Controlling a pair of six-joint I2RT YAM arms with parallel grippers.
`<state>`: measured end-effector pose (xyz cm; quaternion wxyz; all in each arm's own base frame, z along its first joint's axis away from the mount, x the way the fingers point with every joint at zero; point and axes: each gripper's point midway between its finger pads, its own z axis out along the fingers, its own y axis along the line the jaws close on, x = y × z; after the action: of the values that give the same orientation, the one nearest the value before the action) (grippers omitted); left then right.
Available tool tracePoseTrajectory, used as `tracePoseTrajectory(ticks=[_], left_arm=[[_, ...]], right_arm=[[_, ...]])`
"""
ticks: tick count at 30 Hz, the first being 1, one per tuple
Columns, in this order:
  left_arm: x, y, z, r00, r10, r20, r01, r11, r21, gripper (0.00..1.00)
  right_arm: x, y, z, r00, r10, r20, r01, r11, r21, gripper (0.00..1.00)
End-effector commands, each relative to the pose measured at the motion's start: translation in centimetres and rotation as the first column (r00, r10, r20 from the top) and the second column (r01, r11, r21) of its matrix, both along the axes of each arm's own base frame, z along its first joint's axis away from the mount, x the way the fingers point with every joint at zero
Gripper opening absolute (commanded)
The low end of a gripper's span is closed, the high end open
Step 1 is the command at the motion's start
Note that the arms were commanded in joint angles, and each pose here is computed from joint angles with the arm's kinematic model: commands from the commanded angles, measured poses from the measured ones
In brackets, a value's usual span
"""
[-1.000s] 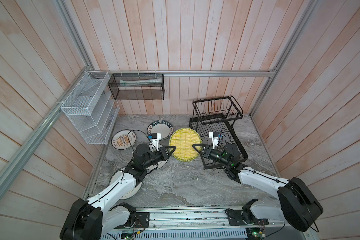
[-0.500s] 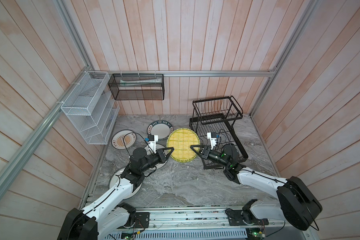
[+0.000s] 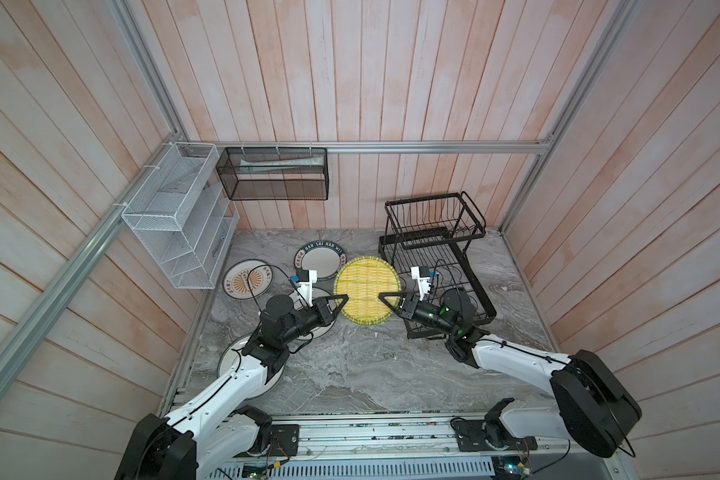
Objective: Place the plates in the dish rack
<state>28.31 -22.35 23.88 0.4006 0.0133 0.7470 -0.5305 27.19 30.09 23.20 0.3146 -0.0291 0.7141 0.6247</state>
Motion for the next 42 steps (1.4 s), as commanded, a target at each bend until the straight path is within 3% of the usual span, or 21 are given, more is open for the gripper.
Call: tracePoseTrajectory(ticks=[1, 17, 30, 34, 42], left_arm=[[0.4, -0.2, 1.0, 0.999, -0.006, 0.042, 0.006, 1.0, 0.008, 0.0], [-0.2, -0.6, 1.5, 0.997, -0.05, 0.056, 0.049, 0.999, 0.02, 0.0], [-0.6, -0.7, 2.7, 0.993, -0.068, 0.092, 0.065, 0.997, 0.034, 0.61], [-0.5, -0.6, 2.7, 0.994, -0.055, 0.092, 0.051, 0.997, 0.05, 0.68], [-0.5, -0.5, 2.3, 0.995, -0.032, 0.09, 0.025, 0.996, 0.085, 0.71]], right_arm=[[-0.5, 0.9, 2.8, 0.997, 0.042, 0.072, -0.046, 0.997, 0.062, 0.19], [-0.4, 0.4, 2.9, 0.996, 0.013, 0.087, -0.017, 0.999, 0.039, 0.0], [0.8, -1.7, 2.2, 0.995, -0.061, 0.08, 0.06, 0.998, 0.015, 0.0], [1.1, -2.5, 2.6, 0.992, -0.077, 0.1, 0.077, 0.997, 0.006, 0.0], [1.6, -4.9, 5.2, 0.963, -0.166, 0.21, 0.176, 0.984, -0.029, 0.0]])
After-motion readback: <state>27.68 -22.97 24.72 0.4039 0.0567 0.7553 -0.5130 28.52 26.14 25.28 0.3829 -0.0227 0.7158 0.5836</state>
